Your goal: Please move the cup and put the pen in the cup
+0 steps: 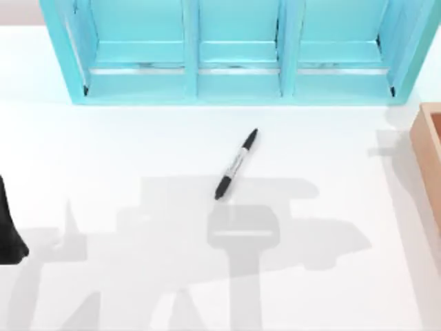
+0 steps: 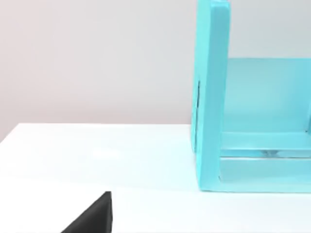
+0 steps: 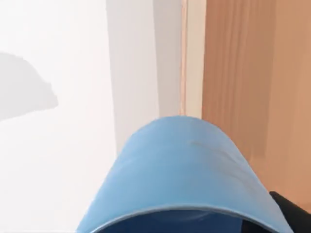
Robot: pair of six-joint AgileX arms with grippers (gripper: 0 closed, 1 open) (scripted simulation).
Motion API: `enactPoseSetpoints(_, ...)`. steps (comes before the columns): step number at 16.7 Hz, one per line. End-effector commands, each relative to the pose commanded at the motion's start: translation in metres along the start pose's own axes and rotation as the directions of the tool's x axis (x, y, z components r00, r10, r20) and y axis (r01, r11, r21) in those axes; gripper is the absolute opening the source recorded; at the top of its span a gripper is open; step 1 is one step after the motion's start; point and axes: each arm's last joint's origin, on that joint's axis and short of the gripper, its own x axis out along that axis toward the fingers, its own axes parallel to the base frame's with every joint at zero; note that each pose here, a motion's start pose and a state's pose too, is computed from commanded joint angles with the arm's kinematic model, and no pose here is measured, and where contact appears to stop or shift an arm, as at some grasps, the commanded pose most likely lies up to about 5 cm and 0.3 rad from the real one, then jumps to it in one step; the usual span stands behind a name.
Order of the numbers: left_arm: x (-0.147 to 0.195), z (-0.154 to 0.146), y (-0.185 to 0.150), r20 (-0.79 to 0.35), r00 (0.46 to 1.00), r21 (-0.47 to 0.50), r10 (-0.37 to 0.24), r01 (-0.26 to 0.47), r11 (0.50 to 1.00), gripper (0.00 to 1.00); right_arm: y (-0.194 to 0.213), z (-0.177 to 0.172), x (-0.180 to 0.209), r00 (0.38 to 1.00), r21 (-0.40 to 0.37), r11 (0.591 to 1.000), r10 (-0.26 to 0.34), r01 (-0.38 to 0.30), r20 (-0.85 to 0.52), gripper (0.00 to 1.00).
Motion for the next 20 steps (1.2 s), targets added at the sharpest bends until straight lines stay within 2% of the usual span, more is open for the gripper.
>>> enactPoseSetpoints(4,0.000,0.000,0.000,0.000,1.000,0.000,0.000,0.000,1.000,1.00,0.007,-0.004,-0.009,1.000,0.001,1.000,0.001,-0.001,0.011,0.00)
enactPoseSetpoints(8,0.000,0.000,0.000,0.000,1.000,0.000,0.000,0.000,1.000,1.00,0.016,0.008,0.000,1.000,0.005,1.000,0.009,-0.009,0.017,0.00)
enactPoseSetpoints(15,0.000,0.000,0.000,0.000,1.000,0.000,0.000,0.000,1.000,1.00,0.094,0.069,0.073,0.999,-0.006,0.999,0.032,-0.032,0.016,0.00)
enactPoseSetpoints(20,0.000,0.000,0.000,0.000,1.000,0.000,0.000,0.000,1.000,1.00,0.108,0.074,0.081,0.999,-0.010,0.999,0.043,-0.043,0.030,0.00)
